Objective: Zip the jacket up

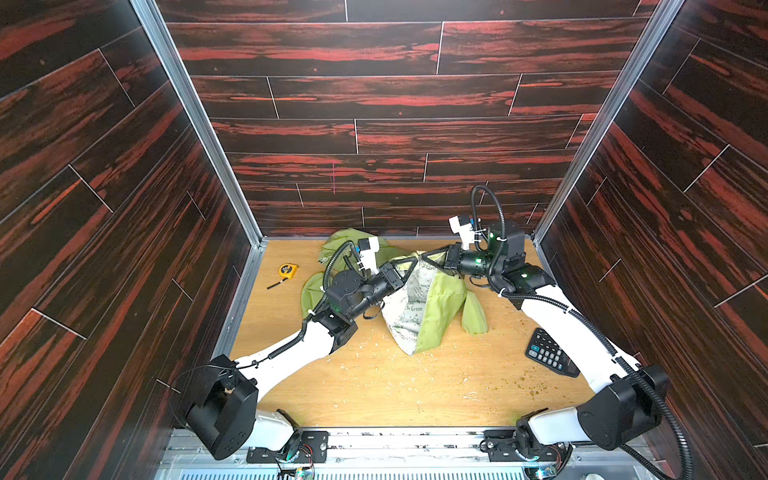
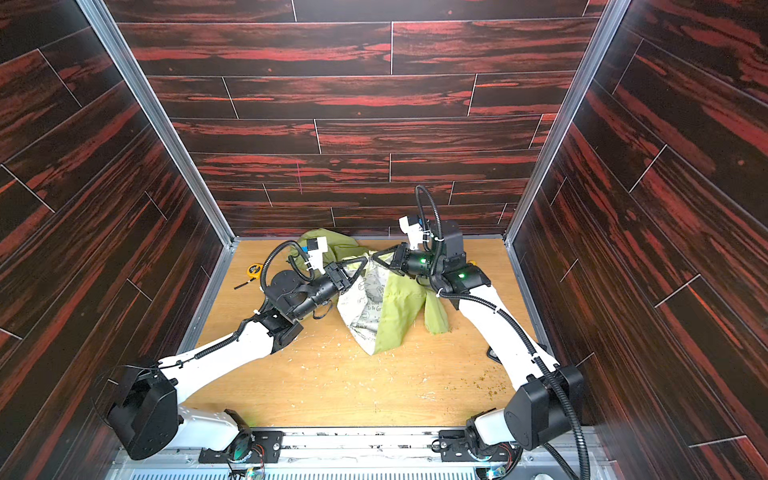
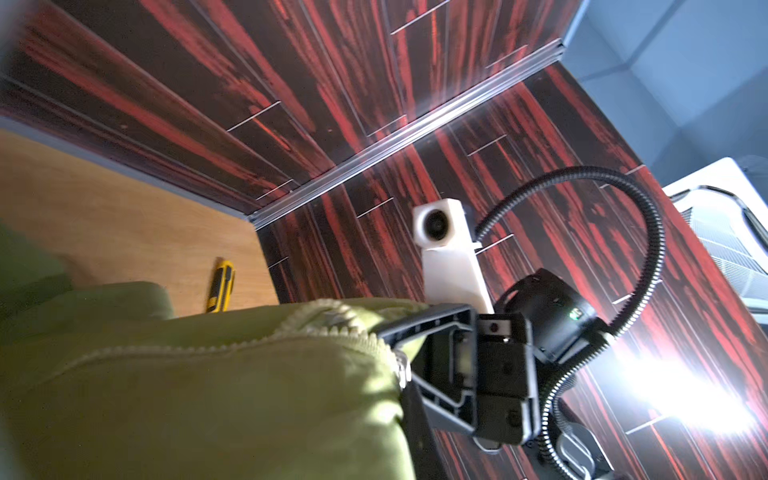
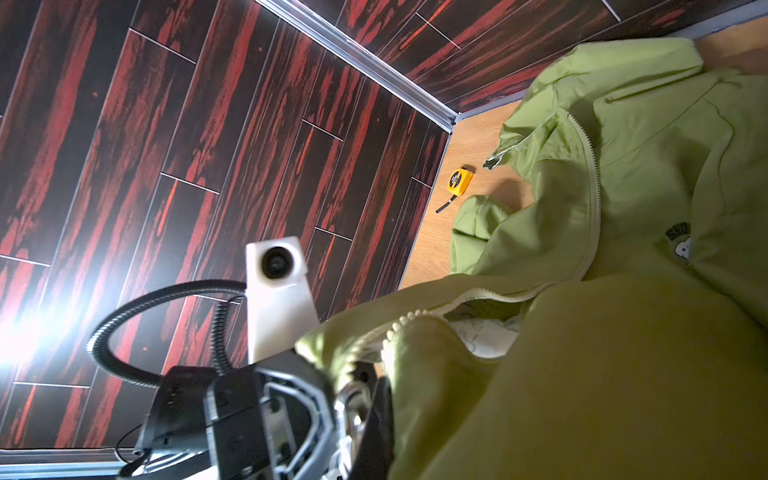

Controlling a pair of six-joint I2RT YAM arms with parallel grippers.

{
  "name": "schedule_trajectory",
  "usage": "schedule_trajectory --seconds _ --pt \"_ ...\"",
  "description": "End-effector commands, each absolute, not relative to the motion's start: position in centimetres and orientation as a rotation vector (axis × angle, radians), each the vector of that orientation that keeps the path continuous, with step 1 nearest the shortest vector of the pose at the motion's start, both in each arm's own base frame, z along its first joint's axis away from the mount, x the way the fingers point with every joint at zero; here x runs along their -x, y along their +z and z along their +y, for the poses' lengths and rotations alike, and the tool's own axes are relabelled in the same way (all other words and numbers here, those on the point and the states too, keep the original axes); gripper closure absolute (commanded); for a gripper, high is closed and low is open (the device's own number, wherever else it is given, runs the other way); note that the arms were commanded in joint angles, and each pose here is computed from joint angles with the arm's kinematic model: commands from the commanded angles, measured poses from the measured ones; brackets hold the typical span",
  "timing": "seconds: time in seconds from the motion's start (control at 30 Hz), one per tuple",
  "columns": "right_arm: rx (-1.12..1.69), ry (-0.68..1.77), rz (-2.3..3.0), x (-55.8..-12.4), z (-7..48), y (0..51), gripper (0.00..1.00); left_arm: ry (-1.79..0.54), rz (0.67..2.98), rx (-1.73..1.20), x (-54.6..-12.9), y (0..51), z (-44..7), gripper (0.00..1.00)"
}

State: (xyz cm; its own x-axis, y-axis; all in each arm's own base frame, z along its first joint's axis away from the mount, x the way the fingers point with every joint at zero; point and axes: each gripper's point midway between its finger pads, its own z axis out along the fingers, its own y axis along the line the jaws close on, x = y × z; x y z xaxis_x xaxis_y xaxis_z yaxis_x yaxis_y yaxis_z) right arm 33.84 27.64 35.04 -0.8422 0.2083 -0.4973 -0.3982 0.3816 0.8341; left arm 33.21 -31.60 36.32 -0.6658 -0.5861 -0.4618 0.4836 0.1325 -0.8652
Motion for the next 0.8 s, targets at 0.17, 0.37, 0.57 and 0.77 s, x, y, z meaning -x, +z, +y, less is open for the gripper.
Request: schedule_trajectory --seconds 0.17,0.37,0.57,0.77 --pt "0.211 1.401 1.987 -32.8 26.0 39.1 1.00 -1.607 1.457 -0.054 -31.5 41.4 -31.0 1.00" --pt "0.227 1.427 1.951 -32.9 26.2 40.7 1.00 -1.564 1.403 -0.106 -31.1 42.4 -30.6 1.00" --pt "0.259 1.557 1.848 -32.2 26.9 43.5 1.00 -1.640 1.340 -0.185 -30.1 44.2 -31.3 1.00" --pt "0.249 1.632 1.784 -31.7 26.8 45.2 1.00 -1.692 1.273 -0.252 -28.8 45.6 -31.5 1.00"
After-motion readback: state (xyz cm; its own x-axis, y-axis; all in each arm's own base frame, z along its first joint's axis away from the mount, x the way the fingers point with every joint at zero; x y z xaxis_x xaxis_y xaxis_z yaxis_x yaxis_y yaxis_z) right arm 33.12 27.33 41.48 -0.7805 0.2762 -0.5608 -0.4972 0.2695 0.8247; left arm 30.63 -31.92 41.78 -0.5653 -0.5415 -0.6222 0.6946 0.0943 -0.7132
